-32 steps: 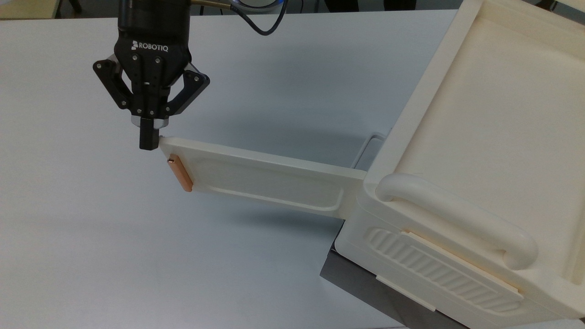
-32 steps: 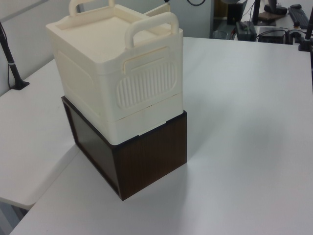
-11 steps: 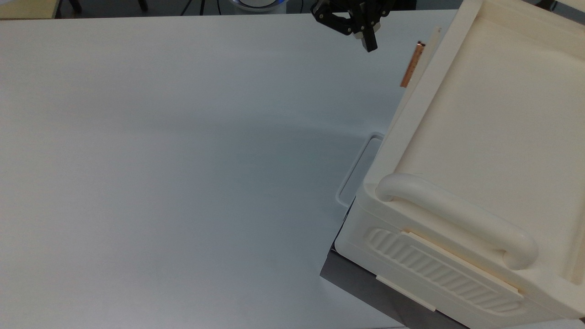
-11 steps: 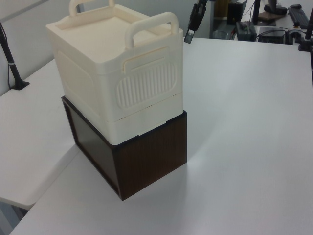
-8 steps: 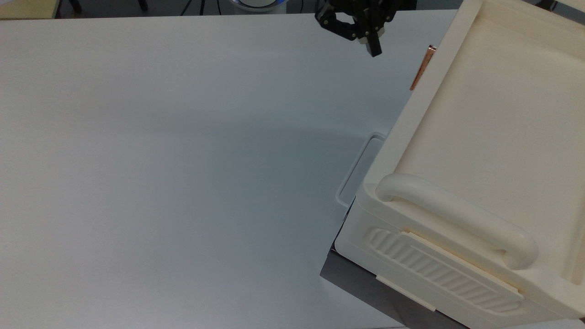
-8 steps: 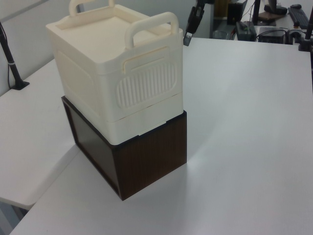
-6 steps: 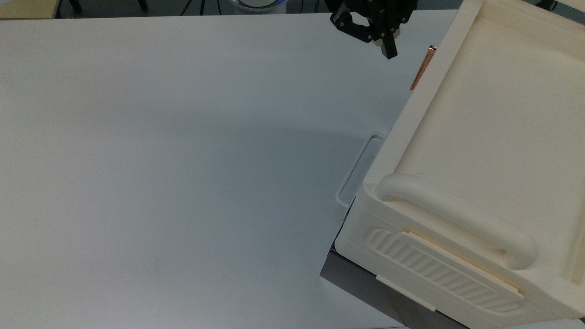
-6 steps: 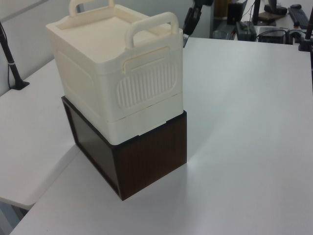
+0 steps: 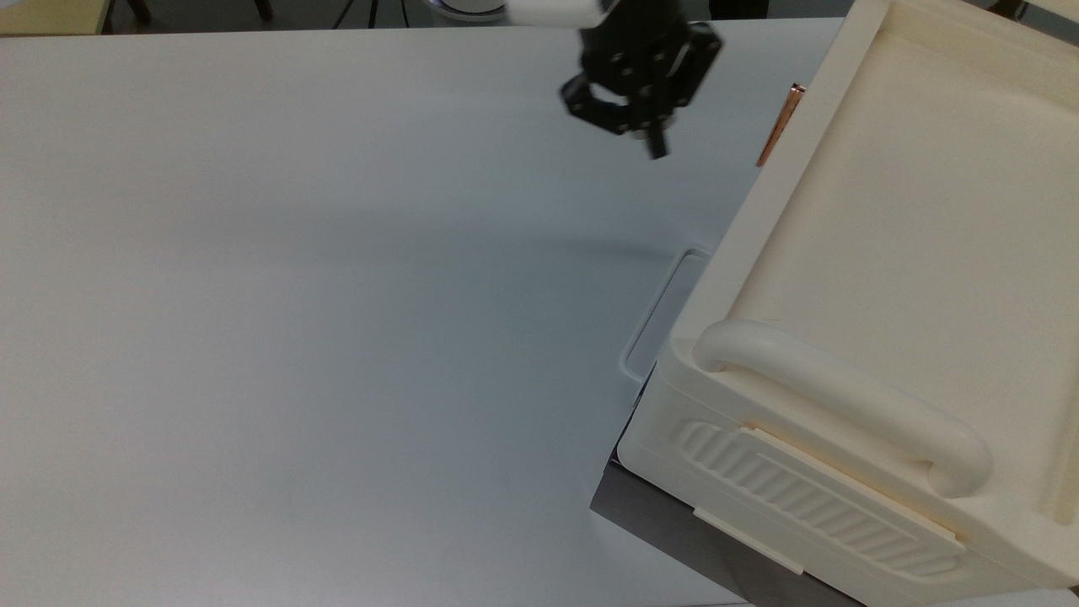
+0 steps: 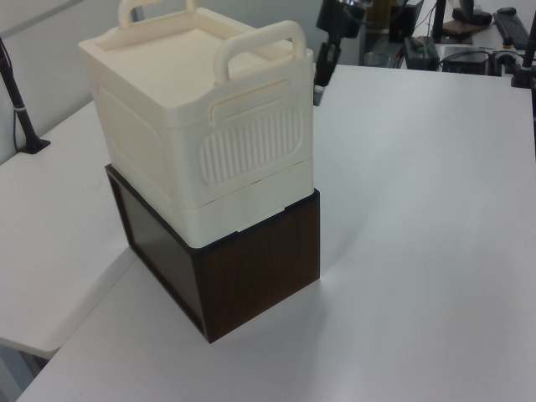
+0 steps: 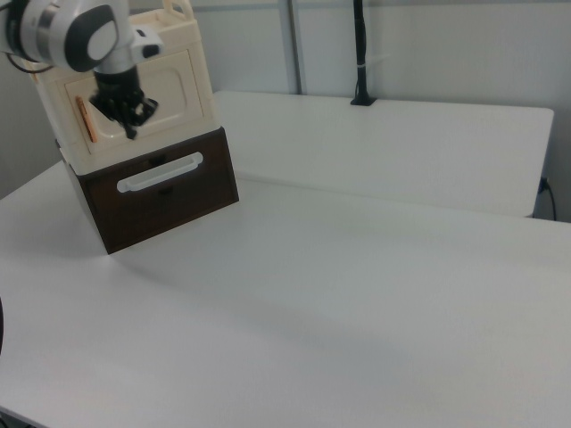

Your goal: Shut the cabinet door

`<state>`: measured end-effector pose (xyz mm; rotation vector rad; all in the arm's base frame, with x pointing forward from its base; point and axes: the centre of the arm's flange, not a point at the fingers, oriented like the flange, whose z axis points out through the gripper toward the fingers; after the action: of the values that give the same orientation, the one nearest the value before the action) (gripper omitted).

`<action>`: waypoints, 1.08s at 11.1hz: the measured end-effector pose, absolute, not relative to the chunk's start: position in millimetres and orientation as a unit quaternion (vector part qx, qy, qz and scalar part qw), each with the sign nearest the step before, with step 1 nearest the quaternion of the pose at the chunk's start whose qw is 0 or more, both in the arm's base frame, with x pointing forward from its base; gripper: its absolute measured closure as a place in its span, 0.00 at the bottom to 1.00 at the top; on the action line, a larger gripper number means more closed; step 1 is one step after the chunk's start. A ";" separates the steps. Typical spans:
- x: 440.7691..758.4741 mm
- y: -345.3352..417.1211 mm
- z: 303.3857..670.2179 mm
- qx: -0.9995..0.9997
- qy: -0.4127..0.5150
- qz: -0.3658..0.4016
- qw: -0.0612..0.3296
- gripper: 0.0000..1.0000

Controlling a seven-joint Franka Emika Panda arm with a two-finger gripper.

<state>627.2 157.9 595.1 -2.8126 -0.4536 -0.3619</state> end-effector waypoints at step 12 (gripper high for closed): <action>586.5 -7.6 590.3 -0.994 0.080 -0.010 -0.070 0.58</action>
<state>586.5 -7.6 590.3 -3.2718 0.2643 -0.0321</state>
